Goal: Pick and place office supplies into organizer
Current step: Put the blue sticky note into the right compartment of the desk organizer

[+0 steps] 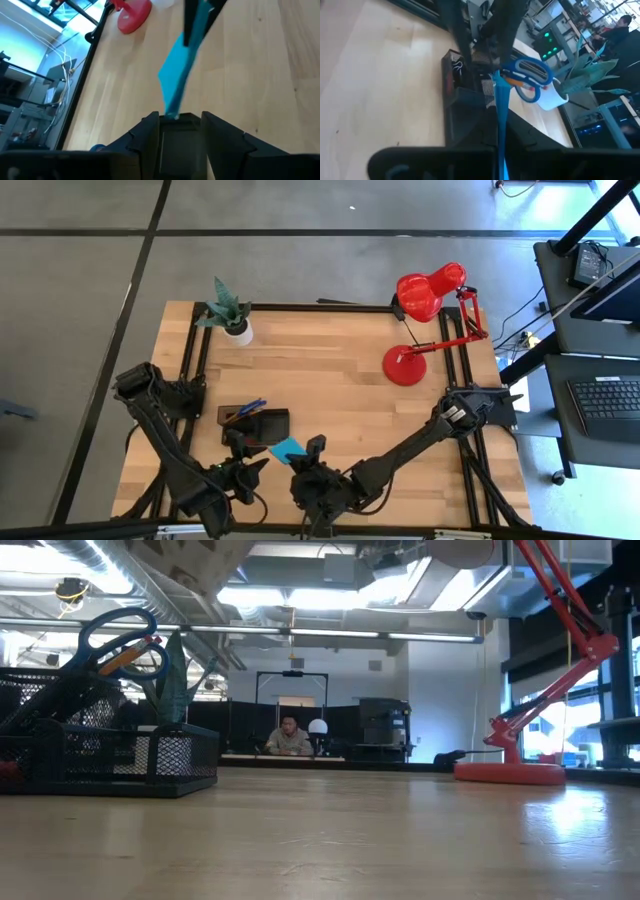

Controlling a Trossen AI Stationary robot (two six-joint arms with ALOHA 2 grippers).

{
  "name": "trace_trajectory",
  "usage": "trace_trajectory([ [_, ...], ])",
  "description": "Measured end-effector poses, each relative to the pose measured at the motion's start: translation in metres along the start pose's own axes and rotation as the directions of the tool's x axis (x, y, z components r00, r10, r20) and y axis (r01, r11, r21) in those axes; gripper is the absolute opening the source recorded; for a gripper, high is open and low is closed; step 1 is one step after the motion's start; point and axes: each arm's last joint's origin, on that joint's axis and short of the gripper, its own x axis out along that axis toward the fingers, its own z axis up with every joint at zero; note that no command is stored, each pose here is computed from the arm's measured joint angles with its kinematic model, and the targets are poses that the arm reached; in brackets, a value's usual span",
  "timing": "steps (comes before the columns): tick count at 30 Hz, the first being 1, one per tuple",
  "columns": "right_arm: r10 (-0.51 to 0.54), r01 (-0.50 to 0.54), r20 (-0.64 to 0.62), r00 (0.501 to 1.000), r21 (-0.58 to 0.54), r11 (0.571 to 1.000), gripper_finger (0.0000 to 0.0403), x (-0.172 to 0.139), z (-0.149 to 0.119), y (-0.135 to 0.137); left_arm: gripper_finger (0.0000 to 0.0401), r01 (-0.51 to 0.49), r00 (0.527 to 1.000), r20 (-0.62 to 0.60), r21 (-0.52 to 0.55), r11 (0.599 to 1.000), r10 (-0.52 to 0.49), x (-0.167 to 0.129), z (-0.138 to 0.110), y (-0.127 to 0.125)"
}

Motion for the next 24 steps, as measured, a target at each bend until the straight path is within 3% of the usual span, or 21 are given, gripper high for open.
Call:
trace_trajectory([
  [16, 0.049, -0.050, 0.079, 0.996, 0.001, 0.999, 0.0009, 0.002, 0.011, -0.001, 0.0132, -0.027, 1.000, 0.011, -0.024, 0.999, 0.028, 0.007, 0.004, 0.003],
  [24, 0.049, -0.049, 0.076, 0.996, -0.004, 0.999, 0.0009, 0.002, 0.010, -0.001, 0.0073, -0.016, 1.000, 0.000, -0.022, 1.000, 0.016, 0.006, 0.004, 0.002],
])
